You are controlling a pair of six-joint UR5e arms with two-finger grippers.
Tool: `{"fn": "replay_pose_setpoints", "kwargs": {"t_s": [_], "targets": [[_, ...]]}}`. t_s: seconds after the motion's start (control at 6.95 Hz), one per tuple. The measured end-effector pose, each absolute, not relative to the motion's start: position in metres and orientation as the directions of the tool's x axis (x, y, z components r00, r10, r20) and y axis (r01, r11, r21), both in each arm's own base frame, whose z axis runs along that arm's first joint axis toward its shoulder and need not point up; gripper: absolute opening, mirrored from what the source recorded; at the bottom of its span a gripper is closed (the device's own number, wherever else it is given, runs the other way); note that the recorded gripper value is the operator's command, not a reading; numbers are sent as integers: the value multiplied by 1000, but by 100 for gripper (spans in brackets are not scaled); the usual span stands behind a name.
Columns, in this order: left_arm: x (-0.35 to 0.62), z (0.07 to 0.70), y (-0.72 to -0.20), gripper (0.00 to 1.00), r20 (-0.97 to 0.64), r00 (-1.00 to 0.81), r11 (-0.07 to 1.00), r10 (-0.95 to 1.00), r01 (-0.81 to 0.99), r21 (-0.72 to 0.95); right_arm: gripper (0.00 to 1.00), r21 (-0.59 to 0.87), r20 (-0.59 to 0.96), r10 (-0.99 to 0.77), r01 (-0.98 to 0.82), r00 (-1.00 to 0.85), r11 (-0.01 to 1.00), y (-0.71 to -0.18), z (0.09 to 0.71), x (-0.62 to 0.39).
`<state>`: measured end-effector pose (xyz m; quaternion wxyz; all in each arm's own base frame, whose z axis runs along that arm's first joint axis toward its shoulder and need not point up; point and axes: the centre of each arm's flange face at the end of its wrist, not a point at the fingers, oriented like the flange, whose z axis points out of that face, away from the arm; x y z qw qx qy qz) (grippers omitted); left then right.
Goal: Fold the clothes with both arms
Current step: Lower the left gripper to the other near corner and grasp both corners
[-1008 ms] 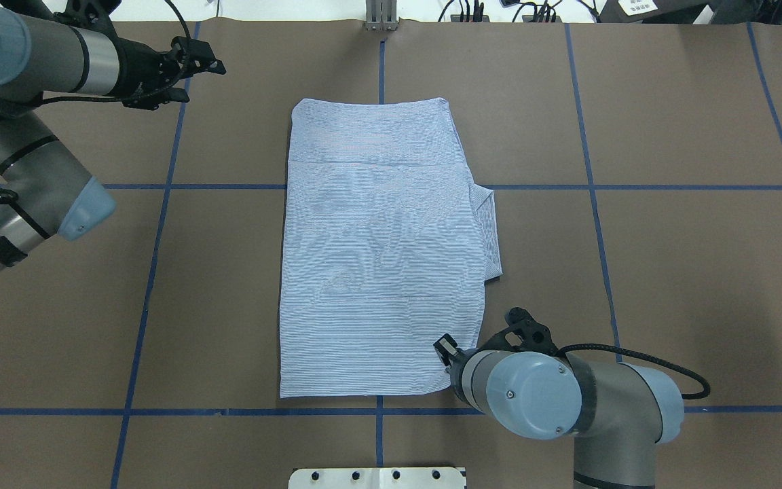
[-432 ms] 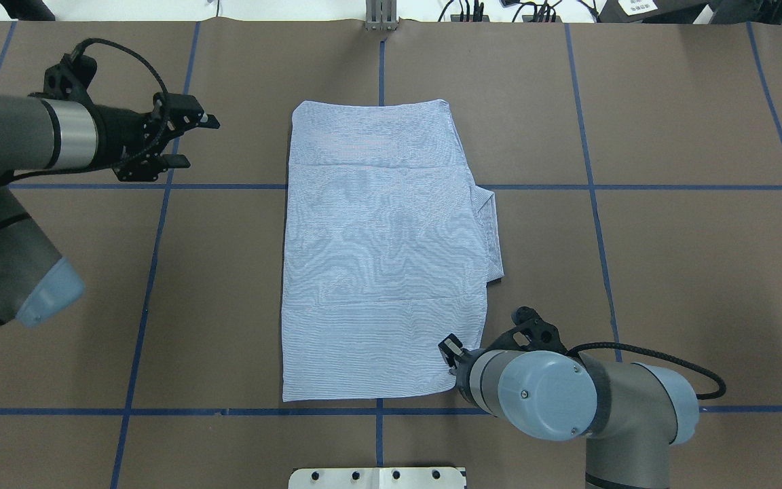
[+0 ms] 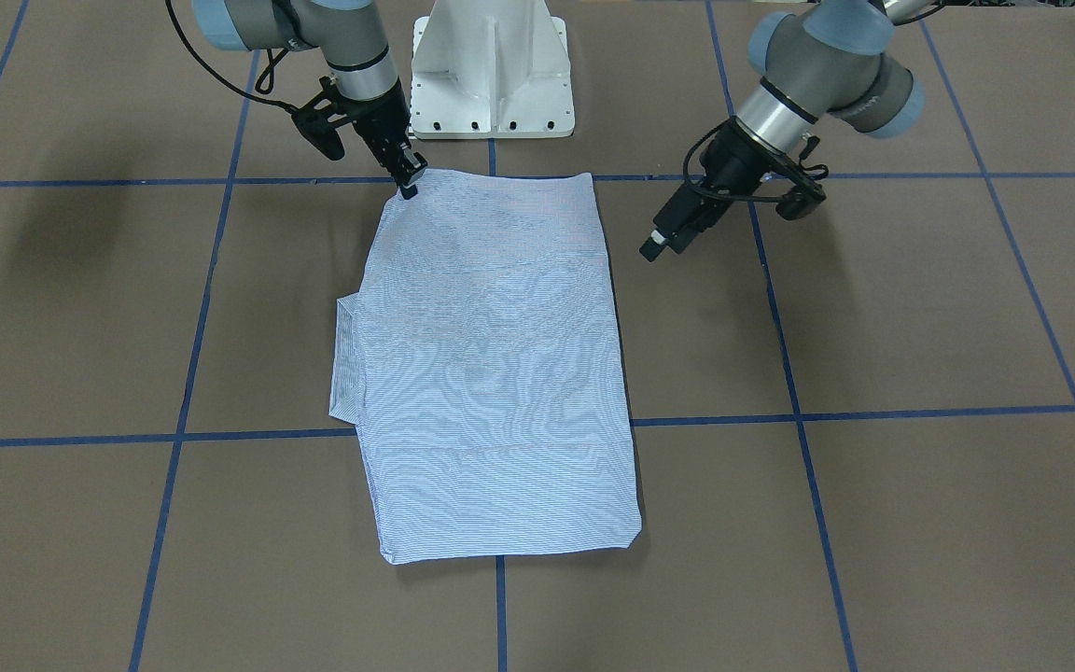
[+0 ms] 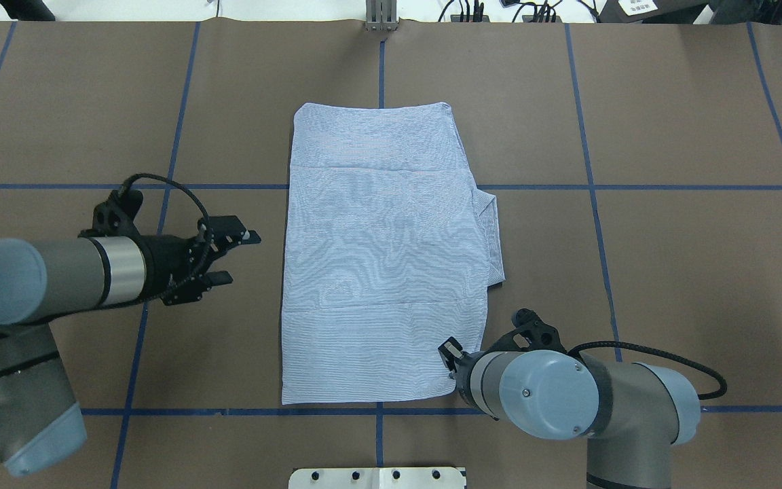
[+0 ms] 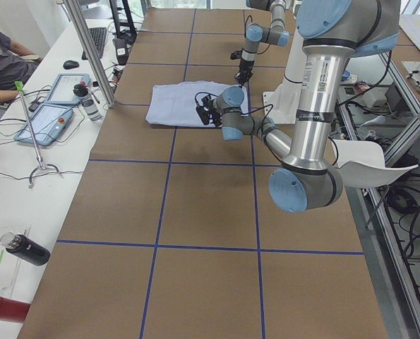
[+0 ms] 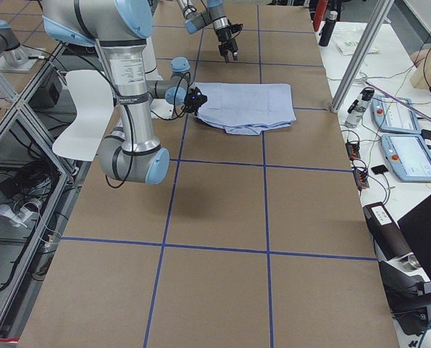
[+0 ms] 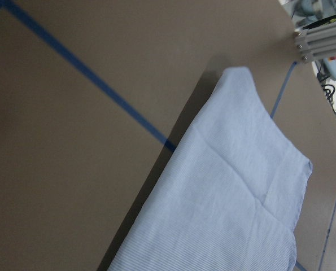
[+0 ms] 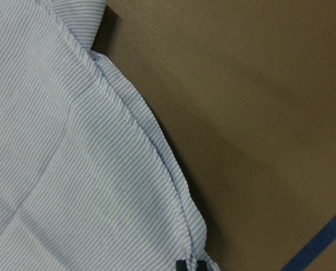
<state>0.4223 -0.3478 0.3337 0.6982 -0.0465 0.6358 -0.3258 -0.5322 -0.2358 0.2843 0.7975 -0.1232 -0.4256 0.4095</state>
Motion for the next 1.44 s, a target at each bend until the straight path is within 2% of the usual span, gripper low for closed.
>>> {"fn": "replay_pose_setpoints", "kwargs": {"t_s": [0.29,0.58,0.86,1.01,1.15,1.3,1.44], "targets": [[465,338,-291,76,-815,20,767,-579,353,-536,0,-552,578,758,-540,302,635,-235,282,-529],[496,341,-249,70,-800,81,770,-595,344,-538,0,-553,578,758,-539,301,635,-235,281,-527],[513,346,-223,63,-801,109,779,-589,339,-527,0,-553,579,758,-539,300,635,-235,281,-527],[516,346,-217,55,-801,115,782,-588,336,-525,0,-554,579,758,-538,300,636,-235,280,-527],[519,346,-211,43,-801,121,785,-587,329,-525,0,-554,579,758,-538,299,636,-235,280,-526],[521,346,-208,10,-801,122,786,-586,325,-525,0,-554,579,758,-538,299,636,-235,280,-526],[521,344,-206,0,-802,121,787,-585,324,-525,0,-554,579,758,-538,299,636,-235,280,-526]]}}
